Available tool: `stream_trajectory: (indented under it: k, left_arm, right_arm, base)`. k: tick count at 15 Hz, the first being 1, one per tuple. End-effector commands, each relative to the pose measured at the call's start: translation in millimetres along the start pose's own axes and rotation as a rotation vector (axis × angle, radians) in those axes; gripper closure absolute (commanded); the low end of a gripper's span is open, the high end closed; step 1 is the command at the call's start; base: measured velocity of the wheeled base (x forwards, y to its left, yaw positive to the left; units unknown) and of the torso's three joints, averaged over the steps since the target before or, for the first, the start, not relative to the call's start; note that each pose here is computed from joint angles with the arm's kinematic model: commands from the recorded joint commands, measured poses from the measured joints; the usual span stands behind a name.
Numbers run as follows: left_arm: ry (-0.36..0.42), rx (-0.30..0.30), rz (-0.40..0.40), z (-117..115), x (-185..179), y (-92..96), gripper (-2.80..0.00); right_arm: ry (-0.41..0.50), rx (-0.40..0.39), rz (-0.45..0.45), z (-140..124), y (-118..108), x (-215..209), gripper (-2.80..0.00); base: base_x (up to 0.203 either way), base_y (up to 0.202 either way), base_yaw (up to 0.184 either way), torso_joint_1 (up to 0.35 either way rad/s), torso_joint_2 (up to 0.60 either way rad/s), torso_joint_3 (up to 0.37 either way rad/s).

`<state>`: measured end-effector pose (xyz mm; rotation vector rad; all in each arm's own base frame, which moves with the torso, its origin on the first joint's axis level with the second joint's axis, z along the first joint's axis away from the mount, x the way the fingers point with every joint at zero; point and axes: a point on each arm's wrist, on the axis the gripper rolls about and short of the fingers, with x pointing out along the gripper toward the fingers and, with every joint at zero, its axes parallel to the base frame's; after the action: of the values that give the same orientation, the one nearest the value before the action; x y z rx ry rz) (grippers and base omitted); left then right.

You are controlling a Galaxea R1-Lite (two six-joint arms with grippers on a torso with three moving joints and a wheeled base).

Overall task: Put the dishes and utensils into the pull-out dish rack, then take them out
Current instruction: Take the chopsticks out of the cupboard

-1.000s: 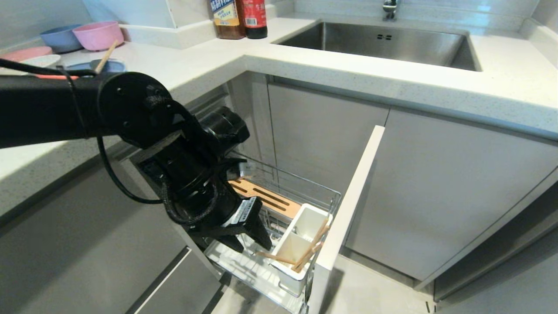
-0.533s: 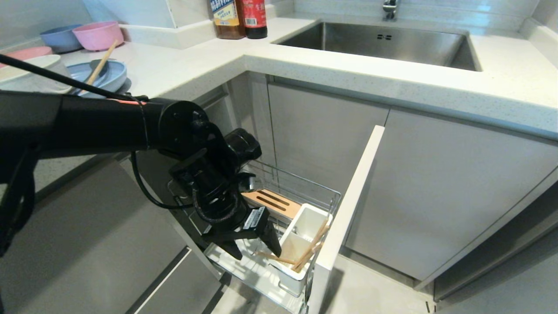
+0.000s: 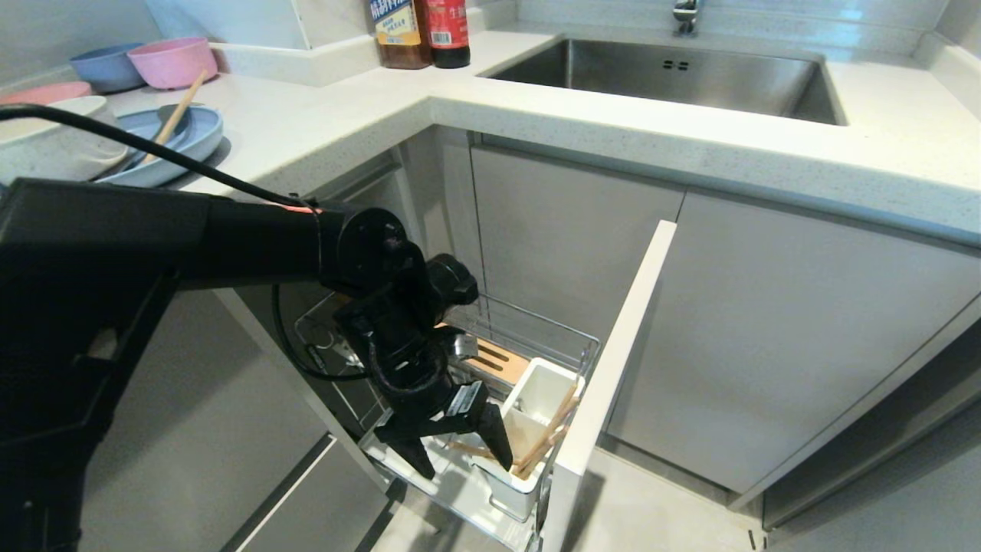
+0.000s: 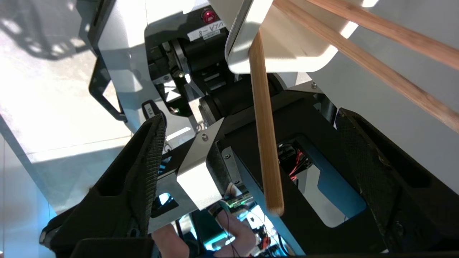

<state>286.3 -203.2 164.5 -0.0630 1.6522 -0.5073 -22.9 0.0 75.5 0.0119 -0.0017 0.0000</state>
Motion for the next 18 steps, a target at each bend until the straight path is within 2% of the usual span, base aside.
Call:
stream_trajectory:
  k: [1, 7, 8, 9, 18]
  left_arm:
    - [0.025, -0.012, 0.005, 4.2, 7.6, 1.7, -2.8]
    - [0.037, -0.016, 0.009, 7.9, 13.5, 2.9, -2.8]
    - [0.038, -0.015, 0.008, 7.8, 13.6, 2.5, -0.87]
    - [0.038, -0.018, 0.007, 7.7, 13.7, 2.4, 0.0]
    - [0.055, -0.003, 0.008, 1.5, 12.4, -6.4, 0.0]
  right_arm:
    - [0.002, 0.0, 0.0, -0.3, 0.0, 0.2, 0.0]
    - [0.002, 0.0, 0.0, -0.3, 0.0, 0.2, 0.0]
    - [0.001, 0.0, 0.0, -0.1, 0.0, 0.1, 0.0]
    - [0.002, 0.0, 0.0, -0.3, 0.0, 0.2, 0.0]
    - [0.002, 0.0, 0.0, -0.3, 0.0, 0.2, 0.0]
  base:
    - [0.0, 0.0, 0.0, 0.0, 0.0, 0.0]
    - [0.0, 0.0, 0.0, 0.0, 0.0, 0.0]
    - [0.0, 0.0, 0.0, 0.0, 0.0, 0.0]
    - [0.0, 0.0, 0.0, 0.0, 0.0, 0.0]
    - [0.0, 0.0, 0.0, 0.0, 0.0, 0.0]
